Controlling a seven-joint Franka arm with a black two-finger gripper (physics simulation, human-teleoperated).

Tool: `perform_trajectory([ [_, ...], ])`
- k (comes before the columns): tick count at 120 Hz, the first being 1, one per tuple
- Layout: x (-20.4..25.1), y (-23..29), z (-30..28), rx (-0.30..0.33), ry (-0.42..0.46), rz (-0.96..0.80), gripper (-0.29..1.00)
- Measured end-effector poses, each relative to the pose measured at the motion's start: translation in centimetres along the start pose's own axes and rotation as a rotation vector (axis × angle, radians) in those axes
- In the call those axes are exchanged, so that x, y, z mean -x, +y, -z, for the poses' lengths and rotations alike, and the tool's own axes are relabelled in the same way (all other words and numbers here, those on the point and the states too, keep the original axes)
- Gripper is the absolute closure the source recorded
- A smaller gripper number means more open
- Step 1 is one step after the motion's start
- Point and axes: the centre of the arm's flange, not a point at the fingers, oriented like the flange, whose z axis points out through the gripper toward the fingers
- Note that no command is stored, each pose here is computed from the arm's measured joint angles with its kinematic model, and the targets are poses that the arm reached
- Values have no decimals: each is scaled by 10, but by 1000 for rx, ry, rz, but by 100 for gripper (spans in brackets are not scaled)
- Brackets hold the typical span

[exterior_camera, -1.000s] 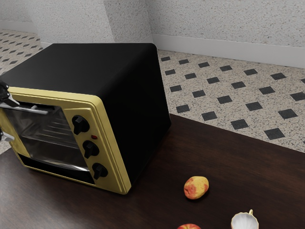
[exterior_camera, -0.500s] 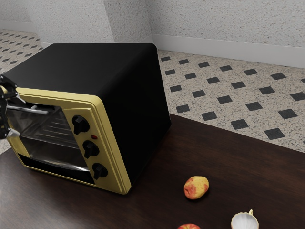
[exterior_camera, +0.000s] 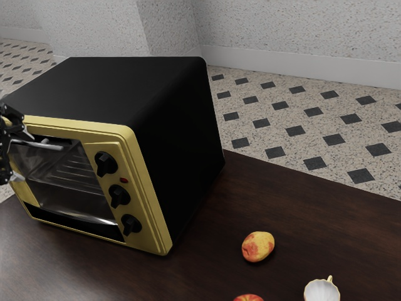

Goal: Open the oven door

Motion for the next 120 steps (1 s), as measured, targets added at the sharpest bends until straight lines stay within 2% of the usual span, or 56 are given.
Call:
perform_trajectory([
  [26,-5,-9,-13,-22,-9,-11,1],
  [42,-18,-49,-9,-13,-16,10,1],
  [54,-49,-111,0,27,-41,69,0],
  [62,-72,-150,10,81,-62,108,0],
  [74,-95,-173,44,159,-41,135,1],
  [81,-66,-158,90,196,16,59,1],
  [86,-30,-141,115,194,21,-27,1],
  [93,51,-112,146,166,-80,-223,1],
  [101,141,-109,174,120,-204,-423,0],
  [120,269,-117,200,3,-279,-586,0],
])
